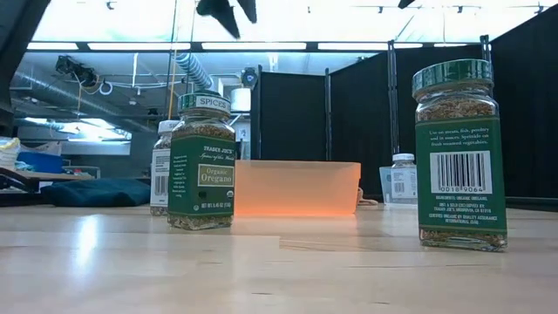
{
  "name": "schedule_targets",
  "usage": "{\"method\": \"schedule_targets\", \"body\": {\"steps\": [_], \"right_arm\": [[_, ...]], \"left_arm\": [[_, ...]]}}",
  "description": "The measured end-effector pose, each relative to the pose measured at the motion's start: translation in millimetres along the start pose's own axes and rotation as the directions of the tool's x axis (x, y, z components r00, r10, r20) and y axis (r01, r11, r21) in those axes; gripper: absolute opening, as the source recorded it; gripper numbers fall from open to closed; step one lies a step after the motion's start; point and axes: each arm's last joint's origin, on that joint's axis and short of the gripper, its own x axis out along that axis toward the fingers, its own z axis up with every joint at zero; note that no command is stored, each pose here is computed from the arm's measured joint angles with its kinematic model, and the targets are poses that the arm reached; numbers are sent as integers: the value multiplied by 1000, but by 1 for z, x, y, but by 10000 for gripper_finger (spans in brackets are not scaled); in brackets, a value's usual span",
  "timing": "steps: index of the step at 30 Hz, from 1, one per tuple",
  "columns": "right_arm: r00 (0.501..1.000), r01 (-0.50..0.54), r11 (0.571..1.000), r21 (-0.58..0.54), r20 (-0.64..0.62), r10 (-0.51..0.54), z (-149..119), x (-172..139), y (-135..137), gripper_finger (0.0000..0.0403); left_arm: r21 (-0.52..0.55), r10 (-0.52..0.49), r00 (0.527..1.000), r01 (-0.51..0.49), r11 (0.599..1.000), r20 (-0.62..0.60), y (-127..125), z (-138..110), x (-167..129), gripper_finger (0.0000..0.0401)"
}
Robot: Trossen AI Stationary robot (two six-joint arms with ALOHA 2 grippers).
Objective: Sort spices by type
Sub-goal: Put the green seasoning bottle into the orange bin
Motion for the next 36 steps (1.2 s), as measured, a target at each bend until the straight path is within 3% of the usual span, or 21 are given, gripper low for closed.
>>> {"method": "schedule_targets", "body": {"steps": [4, 13, 18, 22, 27, 36], "right_arm": [[1000, 0, 1000, 2, 0, 0, 0, 0, 0, 234], [1000, 0, 1000, 3, 1, 0, 0, 0, 0, 234], [999, -18, 1000, 11, 26, 18, 3, 0, 1, 234], [997, -48, 999, 16, 53, 47, 5, 0, 2, 234], [996, -57, 998, 13, 63, 56, 7, 0, 2, 234], [996, -59, 998, 14, 65, 58, 7, 0, 2, 234]], "left_arm": [[59, -80, 996, 77, 995, 40, -37, -23, -29, 307], [104, -72, 995, 64, 992, 74, -106, -71, -44, 307], [150, -31, 999, 29, 988, 12, -140, -109, -30, 307], [250, 6, 999, 7, 968, -51, -162, -144, -14, 307], [344, -4, 993, 44, 938, -114, -185, -183, 7, 307], [326, -140, 989, 148, 934, -49, -207, -194, 31, 307]]}}
